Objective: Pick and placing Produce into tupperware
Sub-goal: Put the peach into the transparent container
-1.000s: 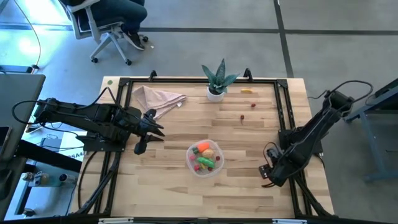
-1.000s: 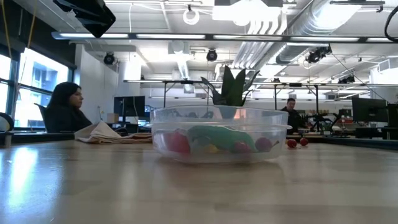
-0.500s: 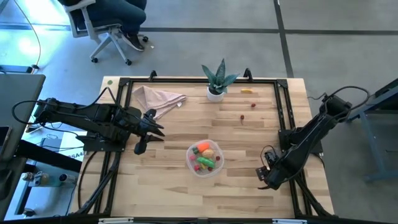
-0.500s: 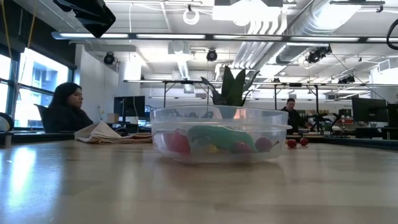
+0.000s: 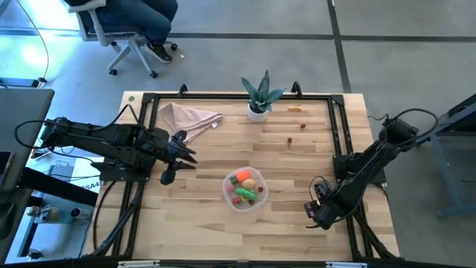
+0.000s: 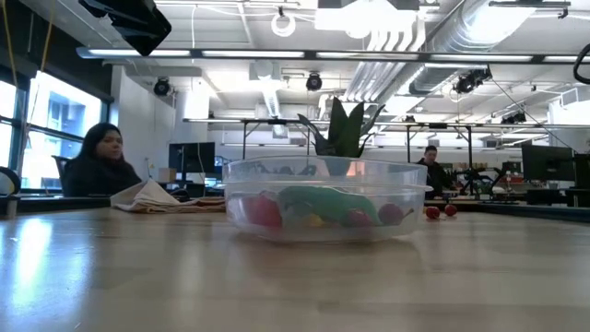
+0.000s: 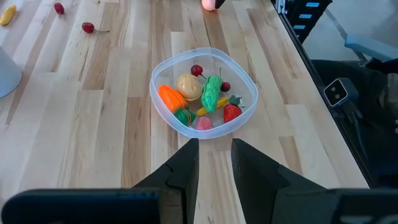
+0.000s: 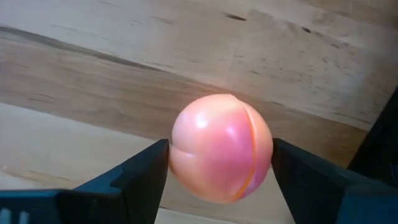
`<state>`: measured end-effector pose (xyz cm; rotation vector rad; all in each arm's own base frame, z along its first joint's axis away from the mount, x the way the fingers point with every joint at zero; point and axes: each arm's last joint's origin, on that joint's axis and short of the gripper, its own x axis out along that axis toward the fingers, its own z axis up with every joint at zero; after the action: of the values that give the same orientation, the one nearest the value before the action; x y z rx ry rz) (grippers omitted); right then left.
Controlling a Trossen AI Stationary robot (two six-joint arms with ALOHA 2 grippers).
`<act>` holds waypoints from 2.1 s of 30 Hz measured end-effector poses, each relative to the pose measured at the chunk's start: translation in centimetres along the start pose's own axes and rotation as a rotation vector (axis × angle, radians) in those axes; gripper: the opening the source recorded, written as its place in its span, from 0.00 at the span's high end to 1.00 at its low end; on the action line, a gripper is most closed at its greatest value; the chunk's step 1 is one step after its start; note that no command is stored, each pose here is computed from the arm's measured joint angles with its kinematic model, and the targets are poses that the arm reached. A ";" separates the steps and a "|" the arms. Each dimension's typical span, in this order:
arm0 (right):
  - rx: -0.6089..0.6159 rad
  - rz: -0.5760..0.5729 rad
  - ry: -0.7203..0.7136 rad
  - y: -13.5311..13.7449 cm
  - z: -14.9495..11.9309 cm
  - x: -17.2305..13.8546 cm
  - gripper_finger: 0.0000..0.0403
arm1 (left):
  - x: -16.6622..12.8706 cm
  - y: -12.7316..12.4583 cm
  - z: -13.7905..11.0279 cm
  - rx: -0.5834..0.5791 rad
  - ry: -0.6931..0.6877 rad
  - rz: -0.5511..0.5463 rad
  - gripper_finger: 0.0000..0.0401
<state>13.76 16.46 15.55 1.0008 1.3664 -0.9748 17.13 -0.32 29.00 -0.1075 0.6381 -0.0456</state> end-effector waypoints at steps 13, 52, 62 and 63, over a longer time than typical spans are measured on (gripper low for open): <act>0.023 0.017 -0.002 0.3 0.2 0.1 0.33 | 0.0 0.0 0.0 0.000 0.000 0.000 0.79; 0.009 -0.044 0.011 0.8 0.5 1.1 0.41 | 0.0 0.0 0.0 0.000 0.000 0.000 0.79; 0.009 -0.045 0.012 0.8 0.5 1.1 0.43 | 0.0 0.0 0.0 -0.001 0.000 0.000 0.79; 0.009 -0.046 0.014 0.8 0.5 1.1 0.43 | 0.0 0.0 0.0 0.000 0.000 0.000 0.79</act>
<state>14.70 16.28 14.46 0.9884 1.4024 -1.0107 17.13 -0.32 29.01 -0.1076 0.6381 -0.0454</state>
